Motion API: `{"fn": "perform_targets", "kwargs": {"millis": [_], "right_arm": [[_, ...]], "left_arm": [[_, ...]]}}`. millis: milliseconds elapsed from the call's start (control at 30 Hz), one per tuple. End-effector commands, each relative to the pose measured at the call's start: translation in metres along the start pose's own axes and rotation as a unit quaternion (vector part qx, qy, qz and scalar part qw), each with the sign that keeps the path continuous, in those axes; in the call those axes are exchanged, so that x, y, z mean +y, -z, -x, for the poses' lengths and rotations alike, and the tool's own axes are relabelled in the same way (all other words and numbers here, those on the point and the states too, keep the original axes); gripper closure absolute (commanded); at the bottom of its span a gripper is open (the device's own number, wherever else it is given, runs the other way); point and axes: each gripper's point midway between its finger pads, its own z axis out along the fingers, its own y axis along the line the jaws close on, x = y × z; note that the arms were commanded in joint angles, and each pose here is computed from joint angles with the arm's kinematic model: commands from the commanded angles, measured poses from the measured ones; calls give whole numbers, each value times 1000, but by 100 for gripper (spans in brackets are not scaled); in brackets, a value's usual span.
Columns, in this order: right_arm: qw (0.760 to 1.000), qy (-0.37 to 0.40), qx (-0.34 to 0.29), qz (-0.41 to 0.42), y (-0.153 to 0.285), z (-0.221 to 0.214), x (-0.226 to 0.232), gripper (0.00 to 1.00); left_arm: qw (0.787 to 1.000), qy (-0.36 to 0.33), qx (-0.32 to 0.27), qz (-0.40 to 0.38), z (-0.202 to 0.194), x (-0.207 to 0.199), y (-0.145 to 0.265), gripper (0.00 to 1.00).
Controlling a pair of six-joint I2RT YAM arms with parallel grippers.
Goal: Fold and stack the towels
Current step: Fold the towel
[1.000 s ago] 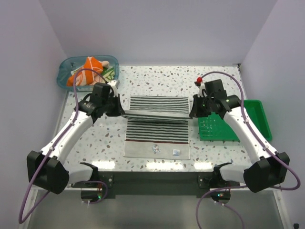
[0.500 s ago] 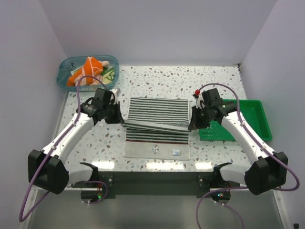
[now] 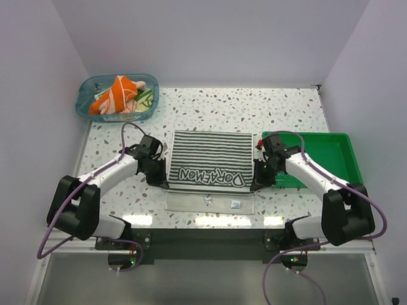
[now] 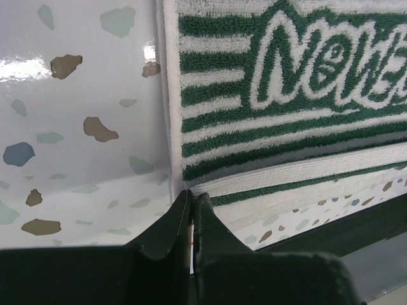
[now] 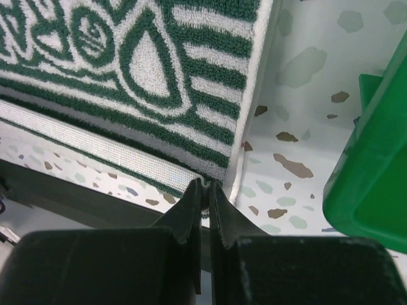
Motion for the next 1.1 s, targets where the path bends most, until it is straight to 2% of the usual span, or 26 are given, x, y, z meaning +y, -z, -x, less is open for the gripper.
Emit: {"fn": "perform_targets", "kwargs": {"millis": [0, 200, 400, 600, 800, 900, 1067], "right_arm": [[998, -4, -21, -58, -9, 8, -25, 100], [998, 9, -9, -69, -28, 13, -26, 100], [992, 24, 15, -124, -44, 11, -35, 100], [989, 25, 7, -146, -53, 26, -38, 100], [983, 45, -26, -175, -57, 75, -35, 100], [980, 51, -34, -187, -61, 99, -34, 100], [979, 53, -69, -184, -57, 138, -26, 100]], "left_arm": [[999, 5, -23, 48, 9, 21, -9, 100], [998, 6, -19, 58, 9, 26, -20, 100], [998, 11, -18, 60, 13, 27, -30, 100], [997, 13, -21, 72, 23, 30, -34, 100], [995, 18, -44, 83, 64, 33, -41, 100], [994, 10, -65, 91, 98, 28, -41, 100], [992, 3, -82, 97, 125, 24, -46, 100]]}}
